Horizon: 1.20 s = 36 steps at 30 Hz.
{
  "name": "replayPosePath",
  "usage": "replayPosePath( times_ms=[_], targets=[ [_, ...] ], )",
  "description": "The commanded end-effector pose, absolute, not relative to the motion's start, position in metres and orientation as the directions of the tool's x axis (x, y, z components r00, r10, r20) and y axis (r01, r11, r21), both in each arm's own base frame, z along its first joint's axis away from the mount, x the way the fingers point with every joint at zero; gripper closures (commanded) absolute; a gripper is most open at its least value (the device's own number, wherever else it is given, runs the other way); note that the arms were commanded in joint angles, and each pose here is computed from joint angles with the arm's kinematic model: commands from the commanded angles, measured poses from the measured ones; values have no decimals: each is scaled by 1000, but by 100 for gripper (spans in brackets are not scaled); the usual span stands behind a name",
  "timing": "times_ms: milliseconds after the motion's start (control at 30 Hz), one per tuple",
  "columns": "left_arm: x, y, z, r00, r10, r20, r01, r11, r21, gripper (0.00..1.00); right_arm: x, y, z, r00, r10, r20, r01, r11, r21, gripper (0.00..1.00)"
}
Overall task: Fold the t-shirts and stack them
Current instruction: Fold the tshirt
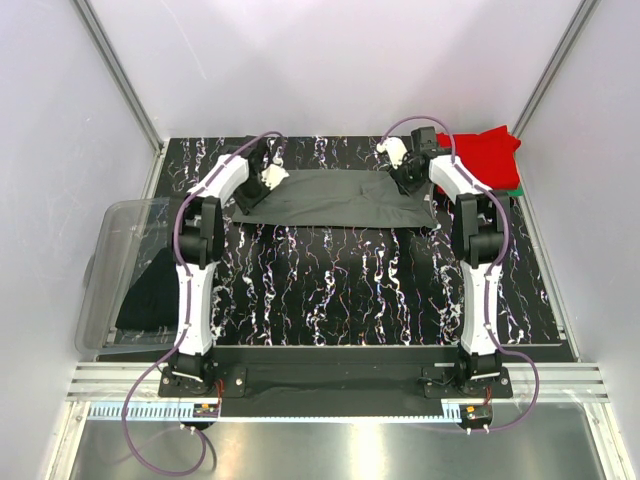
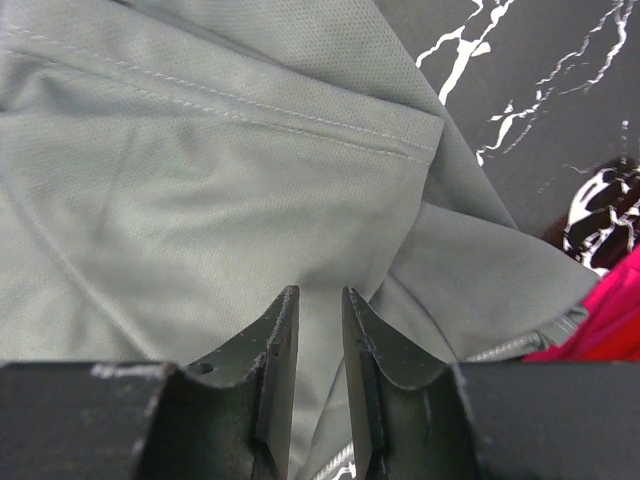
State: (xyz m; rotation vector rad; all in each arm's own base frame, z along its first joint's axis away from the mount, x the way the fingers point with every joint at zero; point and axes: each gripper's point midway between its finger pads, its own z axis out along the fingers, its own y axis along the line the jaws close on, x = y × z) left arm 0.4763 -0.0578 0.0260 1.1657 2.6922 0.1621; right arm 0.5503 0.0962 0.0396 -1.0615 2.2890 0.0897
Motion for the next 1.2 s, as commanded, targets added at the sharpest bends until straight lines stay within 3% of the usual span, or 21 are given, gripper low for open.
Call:
replayPosePath(
  times_ms=[0, 267, 600, 767, 900, 1167],
  targets=[
    [478, -60, 45, -685, 700, -203, 673, 714, 192, 83, 564, 99, 37, -497, -670, -552, -695, 688, -209, 69],
    [445, -65, 42, -715, 676, -180, 662, 737, 137, 83, 583, 81, 15, -524, -726, -446, -672, 674, -307, 71],
    [391, -93, 53, -692, 700, -177, 694, 712, 103, 81, 628, 98, 41, -470, -708, -526, -634, 686, -357, 70],
    [391, -117, 100, -594, 762, -258, 742, 643, 190, 69, 639, 104, 78, -432, -698, -571, -604, 694, -392, 70],
    [380, -125, 112, -533, 804, -264, 782, 587, 208, 56, 630, 104, 101, -434, -679, -592, -591, 711, -381, 70],
    [369, -111, 71, -491, 858, -154, 830, 514, 217, 55, 612, 105, 144, -434, -646, -628, -569, 737, -365, 69]
  ],
)
